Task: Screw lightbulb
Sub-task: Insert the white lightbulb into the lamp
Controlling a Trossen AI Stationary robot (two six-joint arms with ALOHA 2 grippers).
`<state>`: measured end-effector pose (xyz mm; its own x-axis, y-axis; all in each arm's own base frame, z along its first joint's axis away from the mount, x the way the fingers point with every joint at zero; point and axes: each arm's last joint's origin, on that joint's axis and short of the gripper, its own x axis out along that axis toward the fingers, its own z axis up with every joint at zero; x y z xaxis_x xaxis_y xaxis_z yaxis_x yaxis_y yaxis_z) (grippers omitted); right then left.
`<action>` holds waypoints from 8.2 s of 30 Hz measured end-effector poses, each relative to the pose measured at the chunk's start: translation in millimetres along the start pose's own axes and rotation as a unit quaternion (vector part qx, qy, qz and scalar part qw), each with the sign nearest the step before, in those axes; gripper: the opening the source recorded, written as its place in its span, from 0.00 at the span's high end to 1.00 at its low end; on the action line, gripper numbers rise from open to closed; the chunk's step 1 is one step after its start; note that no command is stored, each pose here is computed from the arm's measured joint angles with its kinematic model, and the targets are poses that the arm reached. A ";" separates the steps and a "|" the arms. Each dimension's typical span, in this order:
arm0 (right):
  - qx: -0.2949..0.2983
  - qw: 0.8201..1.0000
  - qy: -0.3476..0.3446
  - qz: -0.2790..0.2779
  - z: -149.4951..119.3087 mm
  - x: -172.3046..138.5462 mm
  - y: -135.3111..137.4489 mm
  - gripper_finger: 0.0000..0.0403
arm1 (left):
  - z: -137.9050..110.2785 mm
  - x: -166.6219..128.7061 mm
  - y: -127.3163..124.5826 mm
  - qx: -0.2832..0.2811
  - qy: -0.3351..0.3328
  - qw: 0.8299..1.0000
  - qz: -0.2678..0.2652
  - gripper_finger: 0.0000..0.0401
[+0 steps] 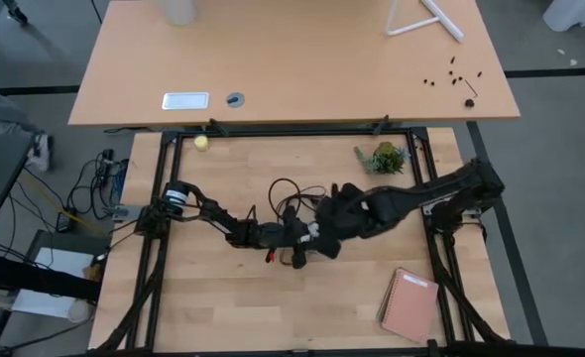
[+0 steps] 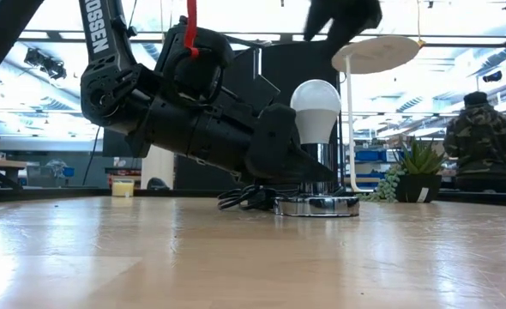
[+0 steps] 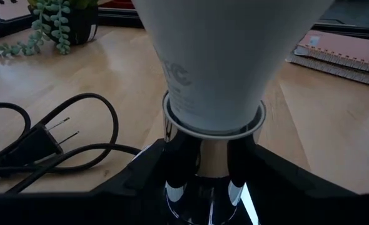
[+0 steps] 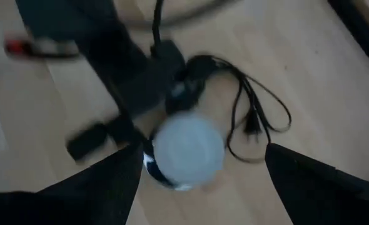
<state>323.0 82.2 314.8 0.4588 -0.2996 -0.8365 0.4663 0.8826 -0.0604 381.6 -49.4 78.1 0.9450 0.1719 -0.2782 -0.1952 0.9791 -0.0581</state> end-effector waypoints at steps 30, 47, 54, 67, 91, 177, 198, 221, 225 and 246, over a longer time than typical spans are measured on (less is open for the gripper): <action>-0.107 0.962 -0.180 0.175 -113.3 105.7 -37.5 0.19 | -1.9 0.0 -0.7 0.023 0.010 1.000 -0.003 0.52; -0.144 0.952 -0.170 0.209 -132.9 64.1 -28.8 0.20 | -4.8 0.0 1.8 0.021 0.024 0.999 0.019 0.52; -0.138 0.967 -0.157 0.143 -124.7 81.1 -44.8 0.23 | -4.9 -0.5 0.4 0.042 0.026 0.999 -0.006 0.52; -0.206 0.969 -0.022 0.133 -71.1 59.9 -42.9 0.23 | -3.4 -0.5 -1.5 0.052 0.016 0.998 -0.021 0.52; -0.220 0.963 0.091 0.126 -20.8 65.5 -1.4 0.18 | 18.8 11.6 -12.8 0.063 -0.034 0.996 -0.054 0.52; -0.524 0.830 0.050 0.182 -9.6 44.1 1.2 0.13 | 25.5 18.9 -24.7 0.059 0.010 0.998 -0.027 0.52; -0.582 0.789 0.059 0.186 -21.4 63.4 1.1 0.14 | 25.1 19.1 -24.3 0.057 0.012 0.998 -0.034 0.53; -0.497 0.840 0.119 0.183 -24.4 94.5 3.3 0.37 | 24.6 19.0 -24.2 0.055 0.013 0.998 -0.032 0.52; -0.466 0.858 0.126 0.176 -24.4 94.6 3.2 0.39 | 24.5 19.0 -24.1 0.055 0.012 0.998 -0.031 0.52; 0.005 0.983 0.165 0.080 -19.8 97.0 1.8 0.32 | 25.2 19.0 -23.3 -0.008 0.006 1.000 -0.005 0.52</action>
<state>353.4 61.9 222.8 0.2568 -0.0212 -0.9662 0.4155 0.9051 0.0906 410.7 -66.3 98.4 0.9437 0.1602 -0.2893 -0.1893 0.9790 -0.0754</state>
